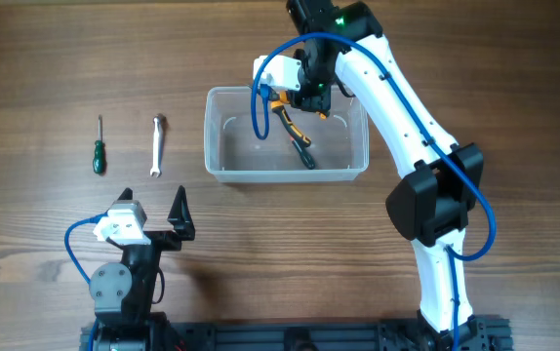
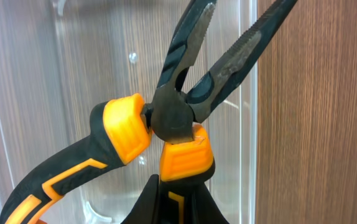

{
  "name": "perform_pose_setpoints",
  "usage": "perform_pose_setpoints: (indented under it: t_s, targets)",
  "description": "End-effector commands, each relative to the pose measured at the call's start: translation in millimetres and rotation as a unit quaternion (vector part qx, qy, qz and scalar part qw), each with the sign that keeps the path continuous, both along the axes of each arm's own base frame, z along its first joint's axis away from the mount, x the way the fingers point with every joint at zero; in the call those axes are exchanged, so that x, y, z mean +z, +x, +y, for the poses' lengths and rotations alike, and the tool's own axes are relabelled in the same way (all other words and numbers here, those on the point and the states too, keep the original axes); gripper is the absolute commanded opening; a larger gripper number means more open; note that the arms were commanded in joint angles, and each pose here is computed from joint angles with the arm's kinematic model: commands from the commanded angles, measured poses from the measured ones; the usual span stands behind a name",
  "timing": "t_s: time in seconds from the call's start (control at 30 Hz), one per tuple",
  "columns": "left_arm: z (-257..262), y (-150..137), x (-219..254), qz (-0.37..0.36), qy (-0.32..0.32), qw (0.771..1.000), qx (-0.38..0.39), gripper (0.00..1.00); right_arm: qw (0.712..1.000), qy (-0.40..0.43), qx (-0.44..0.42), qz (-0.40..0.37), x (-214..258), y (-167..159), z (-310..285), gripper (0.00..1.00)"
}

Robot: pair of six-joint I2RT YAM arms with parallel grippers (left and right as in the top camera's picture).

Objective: Pack container
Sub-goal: 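Carry the pliers into the container and release them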

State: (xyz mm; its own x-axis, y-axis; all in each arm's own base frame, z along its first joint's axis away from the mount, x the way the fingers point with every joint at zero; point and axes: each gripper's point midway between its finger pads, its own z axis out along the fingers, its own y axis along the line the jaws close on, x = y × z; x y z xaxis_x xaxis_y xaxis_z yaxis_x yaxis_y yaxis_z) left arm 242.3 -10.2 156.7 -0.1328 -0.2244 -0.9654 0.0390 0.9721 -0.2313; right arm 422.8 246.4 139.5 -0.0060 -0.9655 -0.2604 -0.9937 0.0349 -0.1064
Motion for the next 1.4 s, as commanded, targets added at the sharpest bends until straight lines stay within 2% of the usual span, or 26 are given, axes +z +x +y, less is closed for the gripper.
perform_pose_setpoints:
  t_s: [0.0,0.17,0.67,1.0,1.2,1.37]
  targets:
    - [2.1,0.1,-1.5,0.000,-0.006,1.000,0.006,1.00,1.000,-0.017,0.019,-0.011,0.4,-0.5,-2.0,0.04]
    - [2.1,0.1,-1.4,0.000,-0.006,1.000,0.006,1.00,0.999,-0.026,0.022,0.017,-3.7,-14.1,-3.3,0.04]
    - [2.1,0.1,-1.4,0.000,-0.006,1.000,0.006,1.00,0.998,-0.017,0.017,0.050,-36.5,-13.6,10.9,0.05]
    - [2.1,0.1,-1.4,0.000,-0.006,1.000,0.006,1.00,0.997,-0.005,0.021,0.068,-47.0,-16.7,17.7,0.09]
    - [2.1,0.1,-1.5,0.000,-0.006,1.000,0.006,1.00,0.997,0.005,0.006,0.077,-46.1,-18.1,20.9,0.16]
    - [2.1,0.1,-1.5,0.000,-0.006,1.000,0.006,1.00,0.997,0.009,-0.002,0.079,-45.7,-17.8,22.3,0.17]
